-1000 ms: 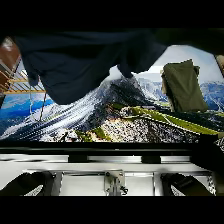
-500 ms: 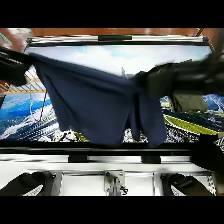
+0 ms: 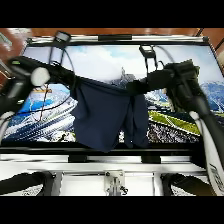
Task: Fold the shirts.
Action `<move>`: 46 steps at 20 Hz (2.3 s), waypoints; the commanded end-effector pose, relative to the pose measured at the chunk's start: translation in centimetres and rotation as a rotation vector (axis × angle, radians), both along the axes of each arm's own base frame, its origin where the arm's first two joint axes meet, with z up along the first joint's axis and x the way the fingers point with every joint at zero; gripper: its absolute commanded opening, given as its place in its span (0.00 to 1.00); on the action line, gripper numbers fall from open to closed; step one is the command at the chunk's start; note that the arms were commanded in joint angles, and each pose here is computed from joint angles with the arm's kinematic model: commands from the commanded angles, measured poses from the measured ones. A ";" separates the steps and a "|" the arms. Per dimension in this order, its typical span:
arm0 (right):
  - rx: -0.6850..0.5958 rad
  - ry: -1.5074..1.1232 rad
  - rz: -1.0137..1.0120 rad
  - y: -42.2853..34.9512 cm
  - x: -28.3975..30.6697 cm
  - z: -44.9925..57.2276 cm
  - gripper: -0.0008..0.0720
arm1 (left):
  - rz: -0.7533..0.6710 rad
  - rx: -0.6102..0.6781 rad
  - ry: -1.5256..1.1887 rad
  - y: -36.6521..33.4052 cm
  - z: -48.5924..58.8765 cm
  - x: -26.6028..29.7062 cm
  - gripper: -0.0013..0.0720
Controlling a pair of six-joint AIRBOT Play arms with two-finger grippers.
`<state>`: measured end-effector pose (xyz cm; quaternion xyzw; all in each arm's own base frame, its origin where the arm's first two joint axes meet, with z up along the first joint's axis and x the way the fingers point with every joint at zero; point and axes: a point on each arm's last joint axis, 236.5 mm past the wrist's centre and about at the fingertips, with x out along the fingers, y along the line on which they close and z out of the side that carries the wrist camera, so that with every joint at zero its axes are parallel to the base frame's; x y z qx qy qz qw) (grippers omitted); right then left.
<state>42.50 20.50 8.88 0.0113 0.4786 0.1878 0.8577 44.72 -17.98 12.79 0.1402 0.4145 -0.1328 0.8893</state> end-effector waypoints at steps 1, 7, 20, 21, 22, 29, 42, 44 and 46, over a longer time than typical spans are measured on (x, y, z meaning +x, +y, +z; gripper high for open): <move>0.059 -0.047 -0.093 1.3 4.8 -4.1 0.11 | 0.084 -0.042 0.190 -1.8 -8.4 0.6 0.06; -0.104 0.066 0.003 -4.3 1.6 -1.7 0.80 | 0.024 0.042 0.425 0.3 -7.6 -4.3 0.94; 0.108 0.491 -0.288 -20.7 -9.8 -3.5 0.80 | 0.238 -0.586 0.763 0.8 -17.3 -25.5 0.93; 0.118 0.477 -0.289 -20.3 -9.4 -3.8 0.80 | 0.269 -0.619 0.783 0.5 -18.2 -26.0 0.93; 0.128 0.459 -0.292 -20.0 -8.9 -4.2 0.80 | 0.294 -0.644 0.795 0.2 -19.0 -26.1 0.93; 0.134 0.432 -0.297 -19.3 -8.1 -5.4 0.80 | 0.354 -0.706 0.783 -1.5 -21.5 -24.1 0.93; 0.341 0.639 -0.365 -15.1 -10.0 -13.8 0.91 | 0.243 -0.760 0.682 -3.3 -20.4 -20.1 0.06; 0.322 0.671 -0.345 -14.0 -10.2 -15.5 0.91 | 0.216 -0.771 0.648 -3.6 -19.1 -19.2 0.06; 0.299 0.711 -0.305 -12.4 -10.6 -17.1 0.91 | 0.201 -0.782 0.620 -3.8 -18.0 -18.4 0.06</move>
